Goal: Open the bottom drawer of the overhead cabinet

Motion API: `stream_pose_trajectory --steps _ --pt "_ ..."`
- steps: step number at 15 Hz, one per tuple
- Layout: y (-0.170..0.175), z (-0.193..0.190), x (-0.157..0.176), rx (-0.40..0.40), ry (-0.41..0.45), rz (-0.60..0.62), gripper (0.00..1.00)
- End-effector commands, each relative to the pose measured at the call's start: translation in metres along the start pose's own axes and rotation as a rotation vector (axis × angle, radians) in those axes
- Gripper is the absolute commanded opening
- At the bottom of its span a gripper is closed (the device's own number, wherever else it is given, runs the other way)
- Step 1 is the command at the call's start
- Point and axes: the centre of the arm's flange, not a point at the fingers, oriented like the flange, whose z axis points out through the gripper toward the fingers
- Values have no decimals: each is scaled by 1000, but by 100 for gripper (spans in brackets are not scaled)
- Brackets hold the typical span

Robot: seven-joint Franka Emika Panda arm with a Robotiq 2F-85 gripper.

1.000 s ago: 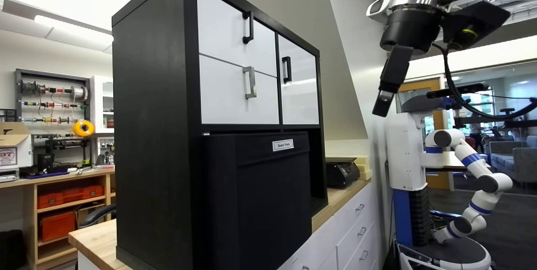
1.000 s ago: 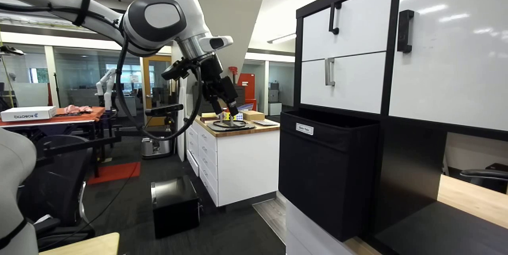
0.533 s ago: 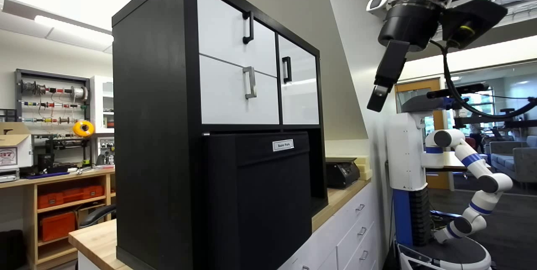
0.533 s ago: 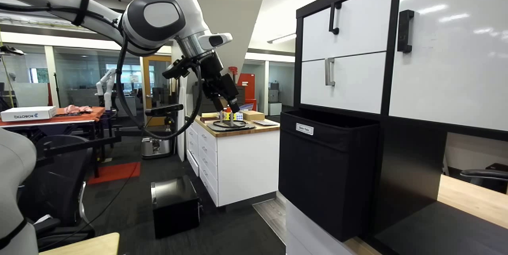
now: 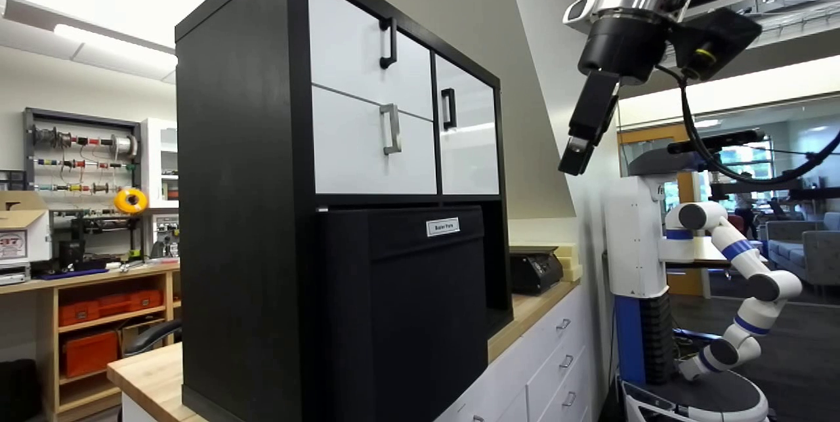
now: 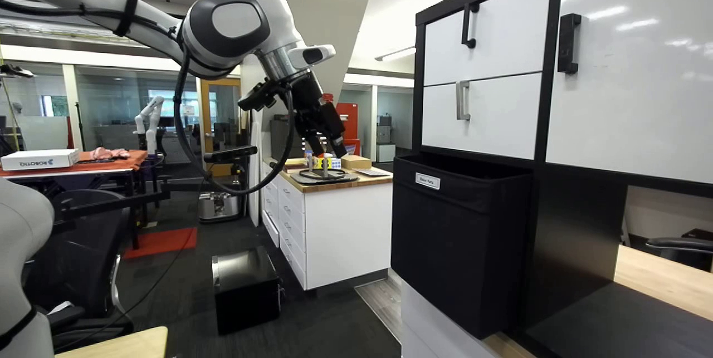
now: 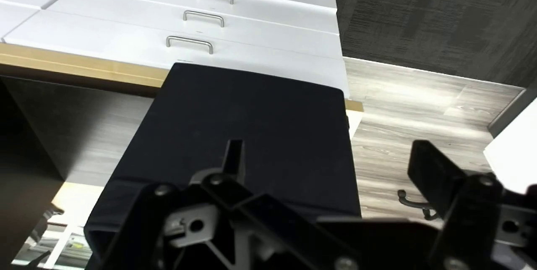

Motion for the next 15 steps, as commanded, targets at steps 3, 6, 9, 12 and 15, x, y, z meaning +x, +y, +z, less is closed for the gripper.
stream_pose_trajectory --steps 3,6,9,12,15 --pt "21 0 51 -48 43 27 100" --pt "30 3 76 -67 71 13 100" --pt "39 6 98 -85 103 7 100" --pt "49 11 121 -90 140 6 100" --pt "60 17 144 -90 167 16 100"
